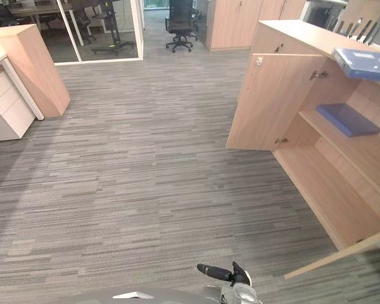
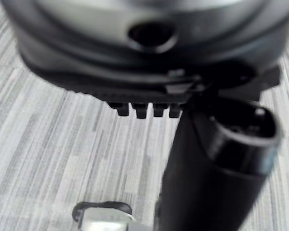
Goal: Walk over to the cabinet, pick up the folder, carry it to the office cabinet, place the folder inside the office cabinet, then close the office cabinet door
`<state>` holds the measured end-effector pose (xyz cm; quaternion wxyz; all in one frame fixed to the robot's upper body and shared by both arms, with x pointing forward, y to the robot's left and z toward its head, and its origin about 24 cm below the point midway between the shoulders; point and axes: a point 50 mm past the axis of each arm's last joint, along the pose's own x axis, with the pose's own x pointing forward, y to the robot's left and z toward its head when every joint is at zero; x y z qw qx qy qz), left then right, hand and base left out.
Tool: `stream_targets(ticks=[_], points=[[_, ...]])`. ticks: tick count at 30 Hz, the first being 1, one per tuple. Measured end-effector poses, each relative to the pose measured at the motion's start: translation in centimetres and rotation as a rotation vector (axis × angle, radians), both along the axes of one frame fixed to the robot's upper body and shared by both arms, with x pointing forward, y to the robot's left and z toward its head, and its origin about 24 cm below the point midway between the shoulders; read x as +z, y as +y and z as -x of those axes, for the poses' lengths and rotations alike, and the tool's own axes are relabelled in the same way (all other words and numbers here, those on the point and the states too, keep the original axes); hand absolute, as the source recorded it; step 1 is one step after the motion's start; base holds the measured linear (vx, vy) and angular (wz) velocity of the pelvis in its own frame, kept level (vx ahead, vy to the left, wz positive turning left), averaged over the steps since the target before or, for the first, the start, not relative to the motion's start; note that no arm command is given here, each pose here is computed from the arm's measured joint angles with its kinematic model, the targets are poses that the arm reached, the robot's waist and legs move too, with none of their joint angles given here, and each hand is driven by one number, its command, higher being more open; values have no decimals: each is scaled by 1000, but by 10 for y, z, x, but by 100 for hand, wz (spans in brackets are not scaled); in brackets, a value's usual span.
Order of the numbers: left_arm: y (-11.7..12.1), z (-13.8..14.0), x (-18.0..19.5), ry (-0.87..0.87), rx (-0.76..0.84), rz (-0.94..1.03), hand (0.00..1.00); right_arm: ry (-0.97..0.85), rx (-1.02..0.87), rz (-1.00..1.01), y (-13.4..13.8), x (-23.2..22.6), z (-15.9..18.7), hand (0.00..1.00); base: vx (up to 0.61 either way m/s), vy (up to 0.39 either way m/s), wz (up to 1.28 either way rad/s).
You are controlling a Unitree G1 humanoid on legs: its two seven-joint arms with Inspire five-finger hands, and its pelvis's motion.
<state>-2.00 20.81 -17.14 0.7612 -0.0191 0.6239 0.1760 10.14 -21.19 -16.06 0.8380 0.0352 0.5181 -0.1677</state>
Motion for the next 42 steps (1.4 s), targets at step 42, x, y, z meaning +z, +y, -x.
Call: stream_targets(ticks=[42], points=[[10,-59,5,-228,192,-25,100,-9,-6,-83,31,-4,3,100,272,2,-41]])
